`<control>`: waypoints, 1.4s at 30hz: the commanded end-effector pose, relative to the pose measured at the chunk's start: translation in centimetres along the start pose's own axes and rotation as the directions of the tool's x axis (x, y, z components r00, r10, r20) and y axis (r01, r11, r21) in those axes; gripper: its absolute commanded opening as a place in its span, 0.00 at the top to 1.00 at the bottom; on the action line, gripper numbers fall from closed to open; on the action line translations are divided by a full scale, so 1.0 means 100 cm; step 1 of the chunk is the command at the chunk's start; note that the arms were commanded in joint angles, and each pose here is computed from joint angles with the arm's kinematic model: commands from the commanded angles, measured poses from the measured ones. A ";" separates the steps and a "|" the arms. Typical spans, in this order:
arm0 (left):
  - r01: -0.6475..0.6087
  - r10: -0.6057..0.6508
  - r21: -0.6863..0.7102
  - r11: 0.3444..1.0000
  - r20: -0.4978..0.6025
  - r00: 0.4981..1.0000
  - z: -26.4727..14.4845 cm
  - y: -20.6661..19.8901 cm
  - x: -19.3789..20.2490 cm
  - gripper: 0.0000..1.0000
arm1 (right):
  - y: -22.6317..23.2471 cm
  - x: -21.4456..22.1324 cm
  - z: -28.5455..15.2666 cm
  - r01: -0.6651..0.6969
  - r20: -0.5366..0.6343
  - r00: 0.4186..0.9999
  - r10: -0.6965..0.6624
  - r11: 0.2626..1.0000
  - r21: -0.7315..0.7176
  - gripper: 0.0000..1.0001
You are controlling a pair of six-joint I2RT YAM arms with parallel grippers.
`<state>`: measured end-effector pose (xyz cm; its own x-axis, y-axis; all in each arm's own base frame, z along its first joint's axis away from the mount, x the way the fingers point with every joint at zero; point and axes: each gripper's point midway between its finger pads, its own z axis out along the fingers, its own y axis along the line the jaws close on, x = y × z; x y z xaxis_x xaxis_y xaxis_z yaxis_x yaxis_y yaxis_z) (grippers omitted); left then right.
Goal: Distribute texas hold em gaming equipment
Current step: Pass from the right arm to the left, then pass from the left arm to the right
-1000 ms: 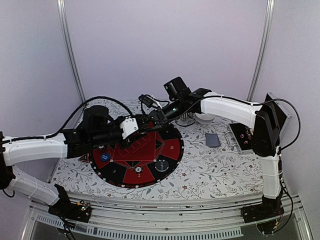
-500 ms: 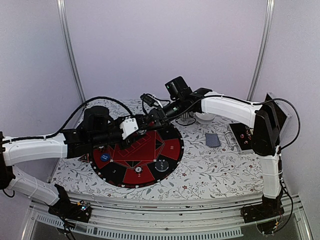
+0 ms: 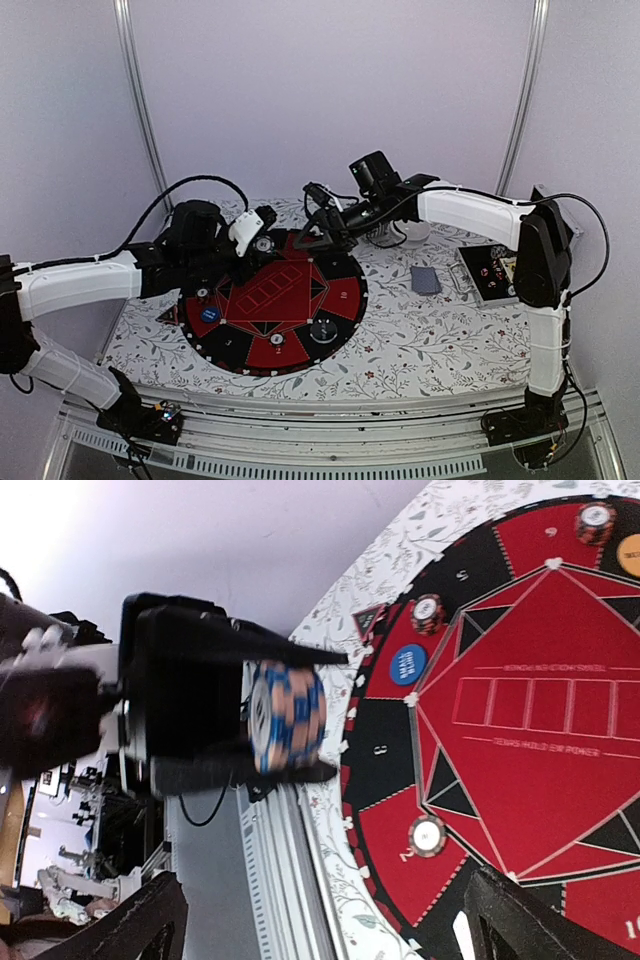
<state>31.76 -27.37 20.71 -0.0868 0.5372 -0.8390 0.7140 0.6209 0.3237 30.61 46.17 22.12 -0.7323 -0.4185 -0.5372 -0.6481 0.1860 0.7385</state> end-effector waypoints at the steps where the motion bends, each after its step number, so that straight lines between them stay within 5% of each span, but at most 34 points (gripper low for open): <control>1: 0.364 -0.385 -0.195 0.911 -0.085 0.919 -0.001 0.050 0.051 1.00 | -0.013 -0.024 -0.046 0.020 0.123 0.992 -0.038 0.989 0.146 0.01; 7: 0.543 -0.622 -0.455 0.705 -0.030 0.782 -0.020 0.119 0.113 1.00 | -0.026 -0.024 -0.068 0.014 0.160 0.986 -0.052 0.973 0.230 0.01; 14: 0.591 -0.740 -0.658 0.467 0.076 0.669 -0.034 0.187 0.183 1.00 | -0.029 -0.018 -0.069 0.022 0.147 0.987 -0.058 0.972 0.235 0.01; 22: 0.649 -0.855 -0.676 0.349 0.054 0.516 -0.019 0.194 0.237 1.00 | -0.031 -0.014 -0.076 0.026 0.149 0.987 -0.065 0.968 0.248 0.01; 27: 0.680 -0.912 -0.681 0.271 0.044 0.408 -0.015 0.164 0.259 1.00 | -0.031 -0.013 -0.076 0.026 0.147 0.987 -0.064 0.969 0.245 0.01; 42: 0.535 -0.908 -0.843 0.056 0.180 0.378 -0.027 0.168 0.290 1.00 | -0.024 -0.011 -0.077 0.039 0.142 0.987 -0.072 0.974 0.225 0.01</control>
<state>38.63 -0.34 1.66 -0.6292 -0.4434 -0.6384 -0.5177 0.8517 -0.0812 35.22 39.81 21.53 -0.7411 -0.3127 -0.5941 -0.6700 0.3996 0.6256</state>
